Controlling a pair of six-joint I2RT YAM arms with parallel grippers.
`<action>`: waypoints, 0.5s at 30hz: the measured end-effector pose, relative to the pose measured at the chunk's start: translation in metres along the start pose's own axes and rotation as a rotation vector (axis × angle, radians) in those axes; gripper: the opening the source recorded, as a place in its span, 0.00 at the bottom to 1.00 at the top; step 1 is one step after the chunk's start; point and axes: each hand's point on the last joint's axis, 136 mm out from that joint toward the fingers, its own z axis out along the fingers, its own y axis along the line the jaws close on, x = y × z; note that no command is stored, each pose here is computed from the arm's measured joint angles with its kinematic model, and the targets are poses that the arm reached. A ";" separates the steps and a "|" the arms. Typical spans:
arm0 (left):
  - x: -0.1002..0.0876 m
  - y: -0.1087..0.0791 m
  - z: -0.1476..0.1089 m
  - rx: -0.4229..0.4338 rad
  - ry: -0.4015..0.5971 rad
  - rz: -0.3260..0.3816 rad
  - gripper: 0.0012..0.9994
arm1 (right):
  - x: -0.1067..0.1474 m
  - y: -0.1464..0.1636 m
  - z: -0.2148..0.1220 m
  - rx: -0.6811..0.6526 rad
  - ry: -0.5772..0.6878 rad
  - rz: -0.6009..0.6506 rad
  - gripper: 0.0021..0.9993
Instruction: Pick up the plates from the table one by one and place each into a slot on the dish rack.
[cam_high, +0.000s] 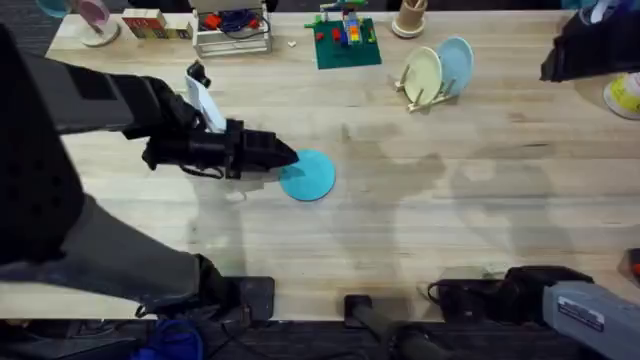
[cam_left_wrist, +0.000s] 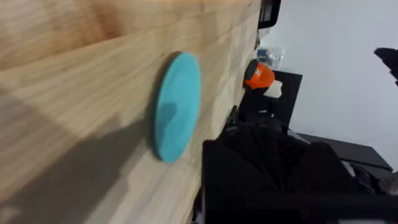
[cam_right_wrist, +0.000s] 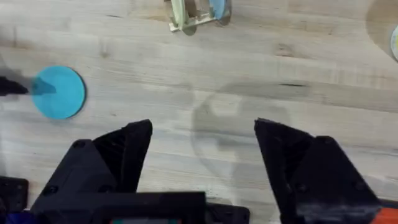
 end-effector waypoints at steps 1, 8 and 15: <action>0.001 0.004 0.001 -0.005 0.008 -0.011 0.04 | 0.000 0.000 0.000 0.000 0.000 0.000 0.99; 0.009 0.032 0.003 -0.099 0.066 -0.022 0.04 | 0.000 0.000 0.000 0.000 0.000 0.000 0.99; 0.009 0.060 -0.001 -0.252 0.094 -0.019 0.04 | 0.000 0.000 0.000 0.000 0.000 0.000 0.99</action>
